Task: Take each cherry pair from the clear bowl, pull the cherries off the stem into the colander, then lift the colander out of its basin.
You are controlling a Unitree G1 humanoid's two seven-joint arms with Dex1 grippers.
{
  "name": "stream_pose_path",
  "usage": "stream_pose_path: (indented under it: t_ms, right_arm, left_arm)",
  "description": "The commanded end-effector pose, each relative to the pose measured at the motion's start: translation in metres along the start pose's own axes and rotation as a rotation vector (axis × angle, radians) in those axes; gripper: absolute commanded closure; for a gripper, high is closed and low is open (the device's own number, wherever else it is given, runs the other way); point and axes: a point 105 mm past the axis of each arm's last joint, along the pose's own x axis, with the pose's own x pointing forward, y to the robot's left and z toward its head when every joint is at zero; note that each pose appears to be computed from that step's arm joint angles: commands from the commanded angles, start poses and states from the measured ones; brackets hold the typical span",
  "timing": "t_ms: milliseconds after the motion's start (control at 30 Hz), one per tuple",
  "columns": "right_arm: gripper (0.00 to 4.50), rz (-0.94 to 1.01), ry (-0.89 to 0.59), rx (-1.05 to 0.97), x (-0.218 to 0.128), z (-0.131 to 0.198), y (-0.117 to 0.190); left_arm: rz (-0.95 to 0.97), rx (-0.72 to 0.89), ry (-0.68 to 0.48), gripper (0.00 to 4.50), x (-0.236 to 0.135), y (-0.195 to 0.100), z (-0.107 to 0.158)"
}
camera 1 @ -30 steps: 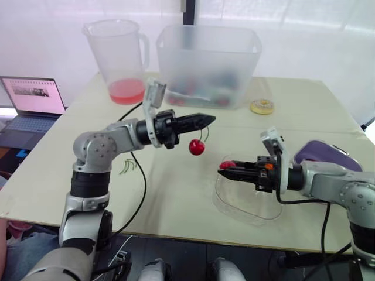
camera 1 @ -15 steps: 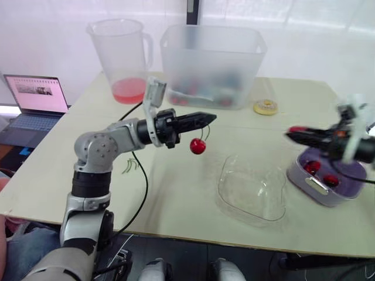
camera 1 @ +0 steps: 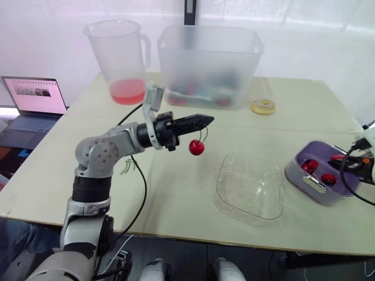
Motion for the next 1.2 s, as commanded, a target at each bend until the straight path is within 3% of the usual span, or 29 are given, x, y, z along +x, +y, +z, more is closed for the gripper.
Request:
stream_pose_path:
  t_ms: [33, 100, 133, 300, 467, 667, 867, 1200]
  right_arm:
    - [1.17, -0.047, -0.069, -0.024, -0.006, 0.015, -0.01]
    - [0.16, -0.057, -0.087, -0.03, -0.006, 0.02, -0.012]
    - [0.07, -0.062, -0.092, -0.045, -0.007, 0.022, -0.013]
    - [0.07, 0.076, -0.248, -0.07, -0.025, 0.069, 0.012]
    - [0.07, 0.65, -0.422, 0.04, -0.072, 0.11, 0.104]
    - [0.07, 0.879, -0.44, 0.046, -0.067, 0.114, 0.176]
    - [0.07, 0.892, -0.502, 0.15, -0.035, 0.116, 0.218]
    - [0.07, 0.957, -0.574, 0.236, -0.028, 0.13, 0.249]
  left_arm:
    - [-0.017, 0.051, -0.013, 4.5, 0.002, -0.007, 0.007]
    - [-0.018, 0.052, -0.013, 4.5, 0.003, -0.007, 0.007]
    - [-0.018, 0.051, -0.014, 4.5, 0.003, -0.007, 0.007]
    - [-0.01, 0.048, -0.05, 4.5, 0.005, -0.004, 0.013]
    - [-0.048, 0.022, -0.094, 4.5, 0.015, -0.01, 0.016]
    - [-0.068, 0.006, -0.107, 4.5, 0.022, -0.013, 0.016]
    - [-0.068, 0.01, -0.109, 4.5, 0.024, -0.014, 0.017]
    - [-0.068, 0.007, -0.115, 4.5, 0.024, -0.017, 0.017]
